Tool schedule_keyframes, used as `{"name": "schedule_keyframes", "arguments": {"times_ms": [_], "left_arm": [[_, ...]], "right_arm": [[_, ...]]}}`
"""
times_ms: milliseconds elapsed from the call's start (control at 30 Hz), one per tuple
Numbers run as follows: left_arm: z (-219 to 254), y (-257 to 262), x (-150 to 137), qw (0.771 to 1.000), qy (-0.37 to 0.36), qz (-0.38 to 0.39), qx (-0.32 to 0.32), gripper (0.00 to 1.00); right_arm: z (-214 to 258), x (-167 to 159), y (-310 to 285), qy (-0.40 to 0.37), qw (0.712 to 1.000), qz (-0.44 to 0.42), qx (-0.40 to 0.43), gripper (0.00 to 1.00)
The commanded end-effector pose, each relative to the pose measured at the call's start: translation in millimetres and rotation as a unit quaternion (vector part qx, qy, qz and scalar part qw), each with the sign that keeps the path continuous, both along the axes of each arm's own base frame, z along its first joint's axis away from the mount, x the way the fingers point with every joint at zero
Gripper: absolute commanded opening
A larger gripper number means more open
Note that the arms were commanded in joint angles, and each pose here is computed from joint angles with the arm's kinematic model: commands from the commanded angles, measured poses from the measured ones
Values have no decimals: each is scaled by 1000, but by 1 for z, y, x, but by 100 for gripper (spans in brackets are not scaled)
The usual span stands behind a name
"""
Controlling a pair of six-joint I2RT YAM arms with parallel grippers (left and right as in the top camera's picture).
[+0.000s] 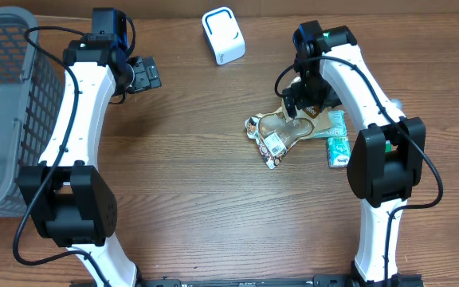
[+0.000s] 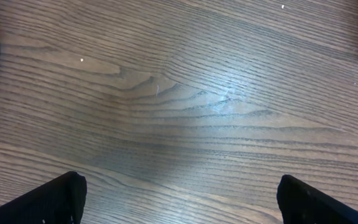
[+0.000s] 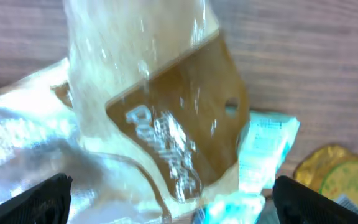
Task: Scan the item barcode
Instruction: 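Move the bag back right and lower it onto the light-blue packet, then open the right gripper and release the PanTree bag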
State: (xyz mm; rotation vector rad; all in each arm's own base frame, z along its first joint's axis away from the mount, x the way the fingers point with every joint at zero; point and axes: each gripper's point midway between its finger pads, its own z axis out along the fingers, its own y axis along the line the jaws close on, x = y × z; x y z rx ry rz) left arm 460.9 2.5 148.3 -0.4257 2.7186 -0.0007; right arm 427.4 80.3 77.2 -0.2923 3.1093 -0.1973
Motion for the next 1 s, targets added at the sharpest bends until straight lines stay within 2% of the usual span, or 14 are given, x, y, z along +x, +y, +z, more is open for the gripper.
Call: {"name": "schedule_keyframes", "arguments": {"times_ms": [0, 167, 300, 967], "left_arm": [[7, 1, 3, 1000, -9, 4, 5, 99], [7, 1, 3, 1000, -9, 4, 5, 100], [7, 1, 3, 1000, -9, 4, 5, 99], [7, 1, 3, 1000, -9, 4, 5, 100]], "right_arm": [[2, 16, 1, -38, 999, -38, 5, 100], [7, 54, 10, -122, 988, -84, 33, 100], [11, 68, 14, -149, 984, -84, 43, 100], [11, 69, 14, -152, 984, -84, 44, 100]]}}
